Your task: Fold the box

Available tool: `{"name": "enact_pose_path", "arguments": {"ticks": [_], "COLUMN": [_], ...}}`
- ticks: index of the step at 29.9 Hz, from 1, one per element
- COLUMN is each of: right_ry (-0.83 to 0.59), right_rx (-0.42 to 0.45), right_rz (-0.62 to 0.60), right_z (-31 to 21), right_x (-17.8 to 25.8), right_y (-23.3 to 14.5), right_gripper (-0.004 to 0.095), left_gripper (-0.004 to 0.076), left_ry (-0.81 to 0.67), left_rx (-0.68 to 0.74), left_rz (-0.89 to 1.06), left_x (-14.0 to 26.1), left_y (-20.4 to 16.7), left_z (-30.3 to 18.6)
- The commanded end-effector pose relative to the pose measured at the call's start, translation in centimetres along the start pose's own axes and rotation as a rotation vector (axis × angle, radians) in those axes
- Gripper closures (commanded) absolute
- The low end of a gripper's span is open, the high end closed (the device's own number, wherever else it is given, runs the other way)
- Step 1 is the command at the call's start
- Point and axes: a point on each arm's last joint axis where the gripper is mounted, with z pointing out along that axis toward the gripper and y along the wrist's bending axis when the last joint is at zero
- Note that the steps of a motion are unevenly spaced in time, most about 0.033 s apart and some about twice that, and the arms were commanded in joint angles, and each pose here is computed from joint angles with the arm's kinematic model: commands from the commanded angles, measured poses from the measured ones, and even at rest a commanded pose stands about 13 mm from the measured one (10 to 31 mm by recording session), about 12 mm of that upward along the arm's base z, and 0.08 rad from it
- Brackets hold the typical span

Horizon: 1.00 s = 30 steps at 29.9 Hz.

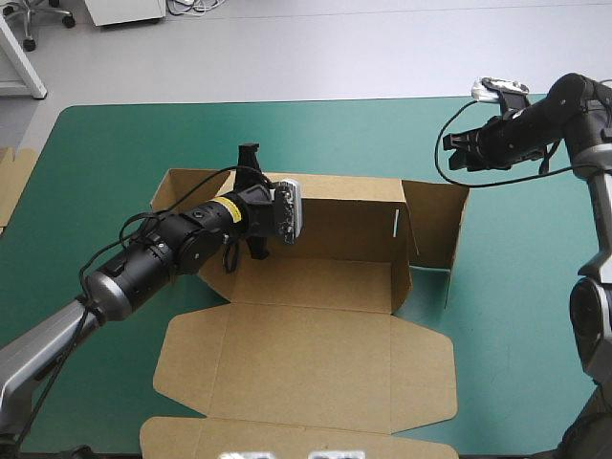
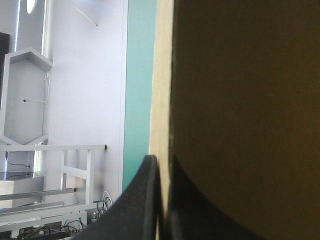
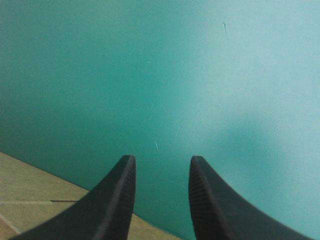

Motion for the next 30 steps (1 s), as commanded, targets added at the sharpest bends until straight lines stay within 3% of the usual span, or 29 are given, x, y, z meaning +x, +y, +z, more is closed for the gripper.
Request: {"name": "enact_pose_path", "arguments": {"ticks": [1,15,26,30], "right_ry": [-0.073,-0.021,-0.015,-0.035], "right_rx": [-0.059,-0.213,-0.247,-0.235], "right_rz": [-0.039,-0.048,-0.077,-0.087], "right_z": [-2.5,-0.8,-1.8,-2.0], "right_x": [-0.3,1.9,4.2,5.1], "right_y": [1.4,2.2,3.1,3.1], "right_gripper": [0.0588,0.0589,0.0629,0.0626], "left_gripper": [0.0734,0.0734,0.0734,0.0734], "left_ry": [-0.044,-0.057,-0.082,-0.116], "left_rx": [-0.085,-0.123,-0.194,-0.295], "left_rz": [-0.046,-0.044,-0.046,-0.045], "left_x": [-0.8,-0.9,-1.0,-0.6], "left_y": [1.5,1.8,2.1,1.3], "left_z": [-1.1,-1.1,-0.7,-0.4]}}
